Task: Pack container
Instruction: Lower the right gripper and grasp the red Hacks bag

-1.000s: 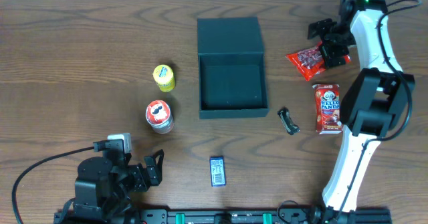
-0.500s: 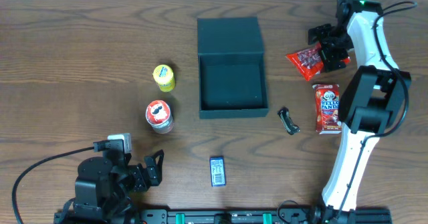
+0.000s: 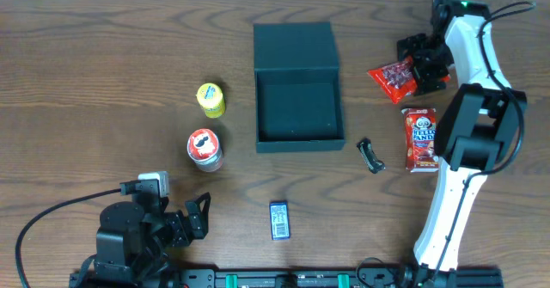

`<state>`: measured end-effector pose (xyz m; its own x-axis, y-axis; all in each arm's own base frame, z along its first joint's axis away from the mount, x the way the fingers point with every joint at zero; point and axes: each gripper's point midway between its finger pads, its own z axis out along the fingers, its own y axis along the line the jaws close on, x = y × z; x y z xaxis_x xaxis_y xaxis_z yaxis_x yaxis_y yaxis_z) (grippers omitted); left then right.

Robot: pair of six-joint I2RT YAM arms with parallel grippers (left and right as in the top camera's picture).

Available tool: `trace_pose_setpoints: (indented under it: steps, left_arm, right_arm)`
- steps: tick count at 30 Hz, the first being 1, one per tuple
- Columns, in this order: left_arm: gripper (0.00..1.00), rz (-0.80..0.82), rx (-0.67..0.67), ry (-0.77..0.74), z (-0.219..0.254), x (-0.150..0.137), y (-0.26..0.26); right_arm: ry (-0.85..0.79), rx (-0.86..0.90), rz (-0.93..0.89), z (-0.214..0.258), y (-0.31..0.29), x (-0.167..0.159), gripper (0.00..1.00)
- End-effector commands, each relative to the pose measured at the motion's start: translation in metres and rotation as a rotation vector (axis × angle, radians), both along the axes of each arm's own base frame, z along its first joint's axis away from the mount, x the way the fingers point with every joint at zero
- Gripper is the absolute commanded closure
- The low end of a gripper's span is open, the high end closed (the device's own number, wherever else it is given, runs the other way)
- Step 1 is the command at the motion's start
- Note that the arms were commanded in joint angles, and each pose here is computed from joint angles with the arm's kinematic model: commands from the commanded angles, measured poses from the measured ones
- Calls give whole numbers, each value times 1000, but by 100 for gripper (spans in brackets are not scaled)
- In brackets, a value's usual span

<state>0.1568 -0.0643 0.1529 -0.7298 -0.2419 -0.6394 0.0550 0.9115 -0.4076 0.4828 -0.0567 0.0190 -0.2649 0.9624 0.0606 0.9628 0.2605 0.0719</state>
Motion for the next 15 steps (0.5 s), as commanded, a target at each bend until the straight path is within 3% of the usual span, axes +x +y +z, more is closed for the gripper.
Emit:
trace_pose_setpoints:
  steps: [1,6,10,15]
  left_arm:
    - [4,3,-14,-5,5,0,-1]
    - [5,1,-10,-6,5,0,-1]
    - [5,7,4,-10,5,1,1]
    - [5,5,7,-11,5,1,2]
  right_arm:
    - [19,43,6,-13,5,0,1]
    - [-22,82,5,-5,10,9,1]
    - [-27,82,-3,-3,5,10,19]
    - [-32,103,-15,0,3,10,31]
